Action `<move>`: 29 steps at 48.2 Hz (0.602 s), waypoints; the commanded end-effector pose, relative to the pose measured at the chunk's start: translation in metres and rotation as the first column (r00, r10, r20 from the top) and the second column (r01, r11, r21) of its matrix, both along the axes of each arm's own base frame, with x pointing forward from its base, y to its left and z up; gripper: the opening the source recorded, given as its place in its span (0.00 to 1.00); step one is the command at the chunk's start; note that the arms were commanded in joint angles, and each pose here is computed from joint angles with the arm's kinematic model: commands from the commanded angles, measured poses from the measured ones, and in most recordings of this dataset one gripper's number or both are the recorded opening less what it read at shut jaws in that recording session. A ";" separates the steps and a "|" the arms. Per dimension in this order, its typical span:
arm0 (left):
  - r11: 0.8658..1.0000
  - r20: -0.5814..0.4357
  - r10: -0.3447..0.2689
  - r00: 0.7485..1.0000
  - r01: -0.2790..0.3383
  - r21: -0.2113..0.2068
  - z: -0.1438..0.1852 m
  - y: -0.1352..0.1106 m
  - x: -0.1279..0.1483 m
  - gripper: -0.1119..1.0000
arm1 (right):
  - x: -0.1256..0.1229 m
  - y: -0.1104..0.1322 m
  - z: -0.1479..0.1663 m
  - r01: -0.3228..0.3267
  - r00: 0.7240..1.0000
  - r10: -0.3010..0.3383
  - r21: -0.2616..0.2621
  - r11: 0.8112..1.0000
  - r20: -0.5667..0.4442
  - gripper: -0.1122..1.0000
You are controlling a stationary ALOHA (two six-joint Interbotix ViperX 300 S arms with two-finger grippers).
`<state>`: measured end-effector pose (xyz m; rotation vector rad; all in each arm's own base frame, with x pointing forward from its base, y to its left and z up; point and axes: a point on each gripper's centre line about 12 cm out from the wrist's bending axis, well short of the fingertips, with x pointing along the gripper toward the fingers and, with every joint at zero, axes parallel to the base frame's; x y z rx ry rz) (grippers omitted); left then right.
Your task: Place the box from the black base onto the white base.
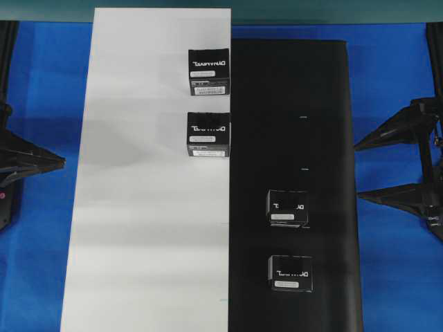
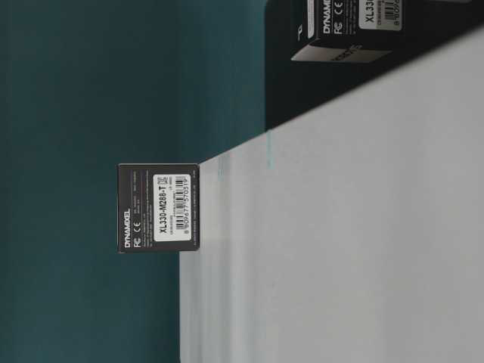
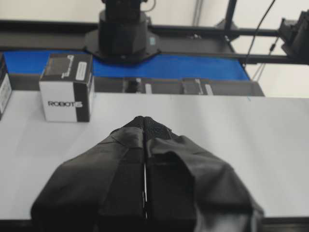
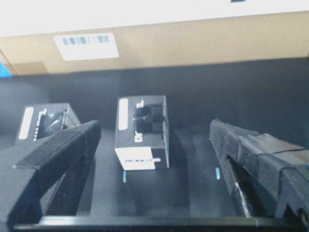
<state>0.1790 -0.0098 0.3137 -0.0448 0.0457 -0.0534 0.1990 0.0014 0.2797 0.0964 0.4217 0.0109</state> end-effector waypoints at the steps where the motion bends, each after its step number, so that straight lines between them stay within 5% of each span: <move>1: 1.000 -0.001 -0.002 1.000 0.002 0.002 0.002 0.000 0.003 0.05 | 0.001 0.000 0.002 0.001 1.000 -0.001 0.003 1.000 0.012 0.99; 29: 1.000 -0.057 0.003 0.998 -0.002 0.005 -0.003 0.000 0.002 0.05 | 0.000 -0.001 0.007 0.009 0.998 -0.009 0.005 1.000 0.062 0.99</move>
